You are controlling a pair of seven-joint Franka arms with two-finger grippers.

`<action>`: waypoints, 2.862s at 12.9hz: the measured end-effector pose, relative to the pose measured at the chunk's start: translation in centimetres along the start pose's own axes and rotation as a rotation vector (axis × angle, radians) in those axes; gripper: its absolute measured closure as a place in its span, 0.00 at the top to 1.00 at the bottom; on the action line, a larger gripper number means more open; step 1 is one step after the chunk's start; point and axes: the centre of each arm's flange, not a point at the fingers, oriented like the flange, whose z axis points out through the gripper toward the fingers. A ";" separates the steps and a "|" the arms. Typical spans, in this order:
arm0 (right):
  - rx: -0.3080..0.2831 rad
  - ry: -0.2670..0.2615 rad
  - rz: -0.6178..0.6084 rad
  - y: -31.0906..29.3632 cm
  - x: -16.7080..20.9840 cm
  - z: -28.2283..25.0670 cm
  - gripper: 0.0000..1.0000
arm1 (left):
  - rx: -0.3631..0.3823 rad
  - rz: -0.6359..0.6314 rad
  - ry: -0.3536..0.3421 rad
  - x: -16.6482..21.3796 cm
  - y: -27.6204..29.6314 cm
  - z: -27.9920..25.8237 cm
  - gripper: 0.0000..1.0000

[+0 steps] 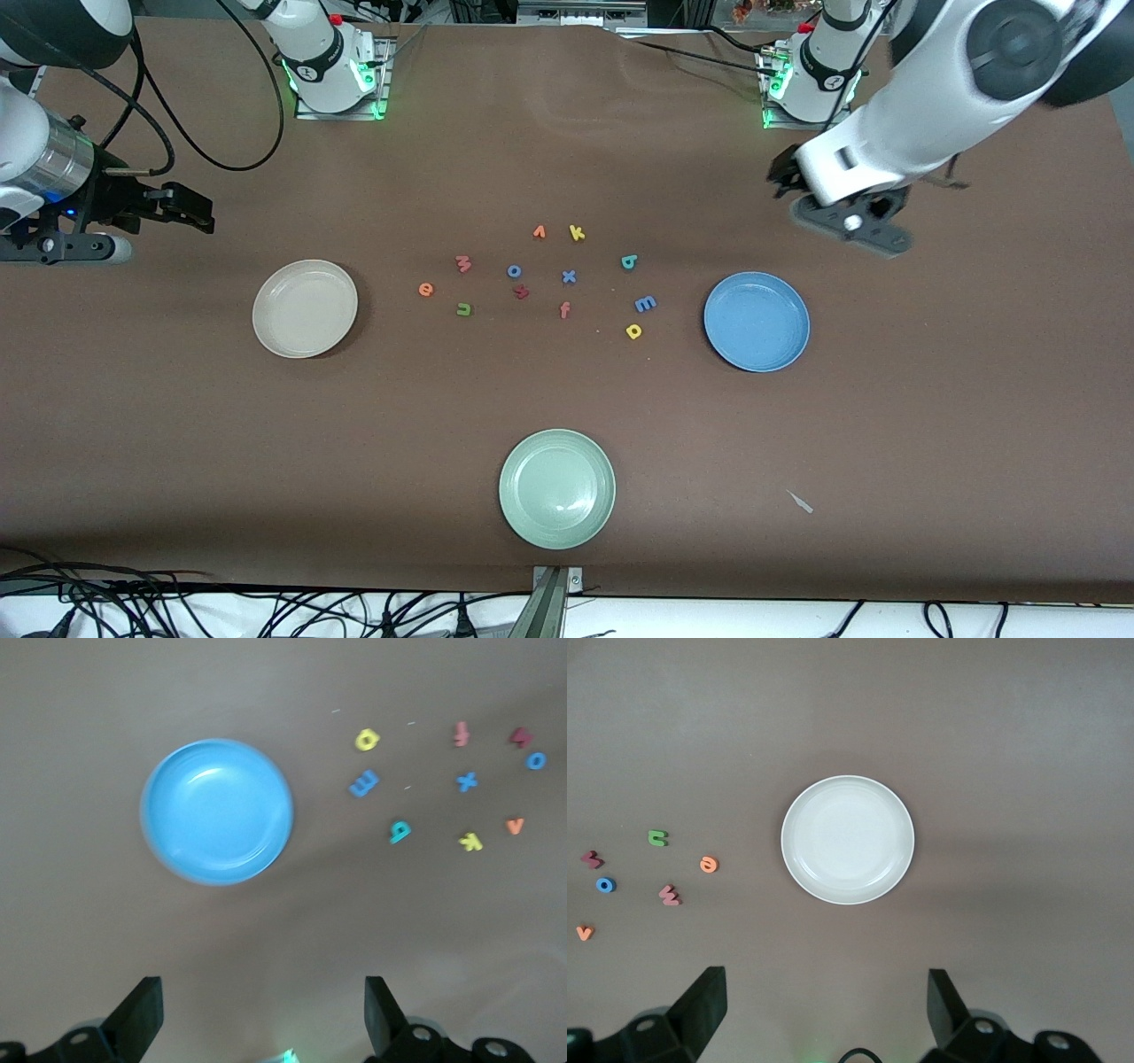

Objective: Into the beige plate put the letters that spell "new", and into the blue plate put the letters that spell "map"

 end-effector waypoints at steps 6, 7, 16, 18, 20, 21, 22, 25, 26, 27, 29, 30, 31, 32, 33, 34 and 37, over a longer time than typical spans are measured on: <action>-0.004 -0.036 -0.067 -3.7 0.9 2.2 1.00 | 0.047 0.252 0.002 7.2 10.0 12.8 1.00; -0.007 -0.057 -0.092 -5.3 1.3 3.4 1.00 | 0.042 0.287 0.004 8.0 11.8 15.4 1.00; -0.007 -0.040 -0.057 -16.0 4.5 17.3 1.00 | 0.133 0.643 0.031 8.0 13.0 32.4 1.00; 0.006 0.005 -0.015 -17.1 3.9 21.4 1.00 | 0.137 0.660 0.024 7.4 13.2 33.2 0.96; 0.028 0.056 0.023 -18.2 2.5 25.3 1.00 | 0.176 0.708 0.040 7.4 13.2 33.9 0.86; 0.044 0.086 0.041 -18.8 1.7 27.1 1.00 | 0.190 0.729 0.055 7.6 13.3 34.2 0.85; 0.059 0.112 0.058 -19.2 0.7 28.8 1.00 | 0.203 0.750 0.065 7.7 13.3 34.6 0.83; 0.077 0.129 0.097 -19.7 -1.4 33.3 1.00 | 0.221 0.778 0.078 7.9 13.4 35.0 0.80; 0.075 0.118 0.100 -19.7 -1.7 34.6 1.00 | 0.220 0.777 0.076 7.8 13.4 35.1 0.75; 0.072 0.105 0.103 -19.7 -1.8 35.6 1.00 | 0.218 0.772 0.075 7.8 13.4 35.3 0.63; 0.064 0.076 0.116 -19.8 -2.1 37.5 1.00 | 0.216 0.759 0.084 8.0 13.7 34.9 0.38; 0.062 0.068 0.126 -20.2 -2.3 38.1 1.00 | 0.216 0.755 0.087 8.0 13.7 34.9 0.27; 0.061 0.063 0.133 -20.7 -2.6 38.5 1.00 | 0.217 0.752 0.087 8.1 13.6 34.8 0.27; 0.060 0.059 0.142 -21.2 -2.8 38.8 0.97 | 0.222 0.748 0.078 8.2 13.4 34.7 0.27; 0.060 0.058 0.147 -21.4 -2.9 39.0 0.95 | 0.236 0.738 0.054 8.3 12.9 34.2 0.27; 0.060 0.057 0.149 -21.4 -2.9 39.0 0.95 | 0.256 0.724 0.030 8.3 12.4 33.2 0.27; 0.059 0.054 0.152 -21.4 -2.9 39.3 0.69 | 0.325 0.676 -0.030 7.9 10.5 28.9 0.27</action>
